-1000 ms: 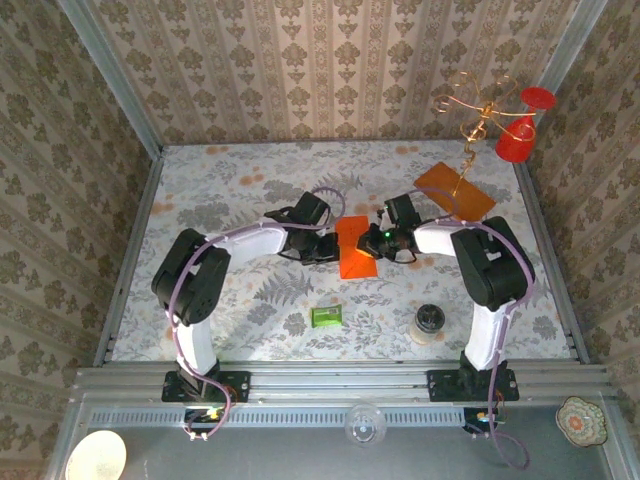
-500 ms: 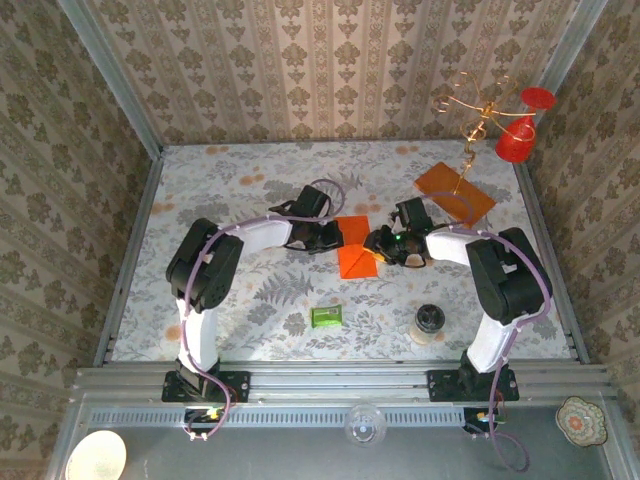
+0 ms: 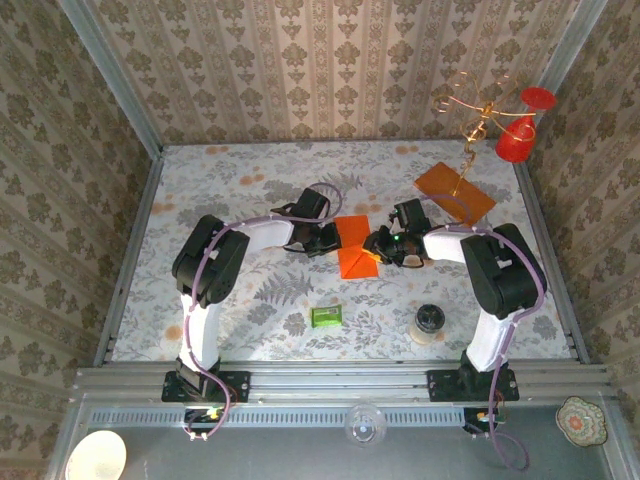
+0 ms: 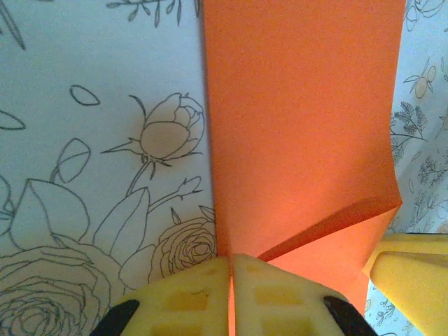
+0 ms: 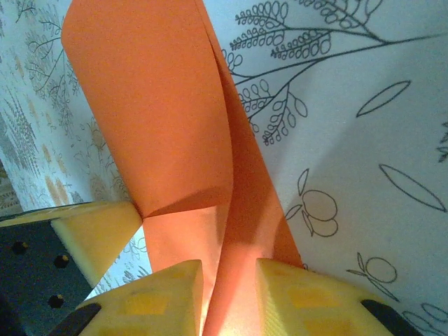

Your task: Fold a paper plane with a square sheet of paper (pick it up from the middle)

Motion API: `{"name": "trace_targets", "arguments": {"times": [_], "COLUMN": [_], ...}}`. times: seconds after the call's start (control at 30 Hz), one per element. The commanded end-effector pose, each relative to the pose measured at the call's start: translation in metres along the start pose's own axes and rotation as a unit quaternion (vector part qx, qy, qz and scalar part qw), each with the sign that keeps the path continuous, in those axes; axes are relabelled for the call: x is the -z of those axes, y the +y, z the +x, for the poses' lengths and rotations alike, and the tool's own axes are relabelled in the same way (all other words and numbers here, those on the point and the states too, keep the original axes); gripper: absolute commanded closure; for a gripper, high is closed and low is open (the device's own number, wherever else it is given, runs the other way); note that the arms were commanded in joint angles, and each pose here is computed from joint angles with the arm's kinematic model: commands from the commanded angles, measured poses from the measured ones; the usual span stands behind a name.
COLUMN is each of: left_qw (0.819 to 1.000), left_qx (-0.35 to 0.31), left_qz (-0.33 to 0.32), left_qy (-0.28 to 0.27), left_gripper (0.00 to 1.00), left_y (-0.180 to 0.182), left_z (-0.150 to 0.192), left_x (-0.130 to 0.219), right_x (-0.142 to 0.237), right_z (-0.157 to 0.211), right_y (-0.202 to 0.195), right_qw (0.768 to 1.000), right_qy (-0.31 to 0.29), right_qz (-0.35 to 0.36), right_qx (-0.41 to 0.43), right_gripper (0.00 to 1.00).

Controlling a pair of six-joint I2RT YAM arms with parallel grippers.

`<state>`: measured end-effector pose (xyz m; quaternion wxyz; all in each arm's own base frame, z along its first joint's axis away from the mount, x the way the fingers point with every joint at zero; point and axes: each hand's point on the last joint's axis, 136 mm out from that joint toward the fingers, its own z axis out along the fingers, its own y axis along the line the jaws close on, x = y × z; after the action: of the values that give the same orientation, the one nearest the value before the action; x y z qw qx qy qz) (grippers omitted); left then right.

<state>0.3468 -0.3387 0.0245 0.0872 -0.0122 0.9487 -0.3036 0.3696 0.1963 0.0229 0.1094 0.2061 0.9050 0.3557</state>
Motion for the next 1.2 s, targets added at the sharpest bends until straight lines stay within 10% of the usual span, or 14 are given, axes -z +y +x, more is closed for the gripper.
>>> {"name": "trace_targets", "arguments": {"times": [0.0,1.17], "left_qw": [0.999,0.999], "left_qx": [0.022,0.027], "left_qz": [-0.025,-0.028], "left_qy": [0.012,0.019], "left_gripper": [0.89,0.91], "left_y": [0.017,0.021], "left_z": [0.007,0.010], "left_x": [-0.009,-0.009], "right_x": [-0.008,-0.015], "right_z": [0.006,0.009], "right_y": [0.001,0.016], "right_qw": [1.000,0.998], "right_qy": [0.016,0.019], "right_qz": [-0.006,-0.058], "right_qx": [-0.007,-0.001], "right_gripper": [0.72,0.83]}}
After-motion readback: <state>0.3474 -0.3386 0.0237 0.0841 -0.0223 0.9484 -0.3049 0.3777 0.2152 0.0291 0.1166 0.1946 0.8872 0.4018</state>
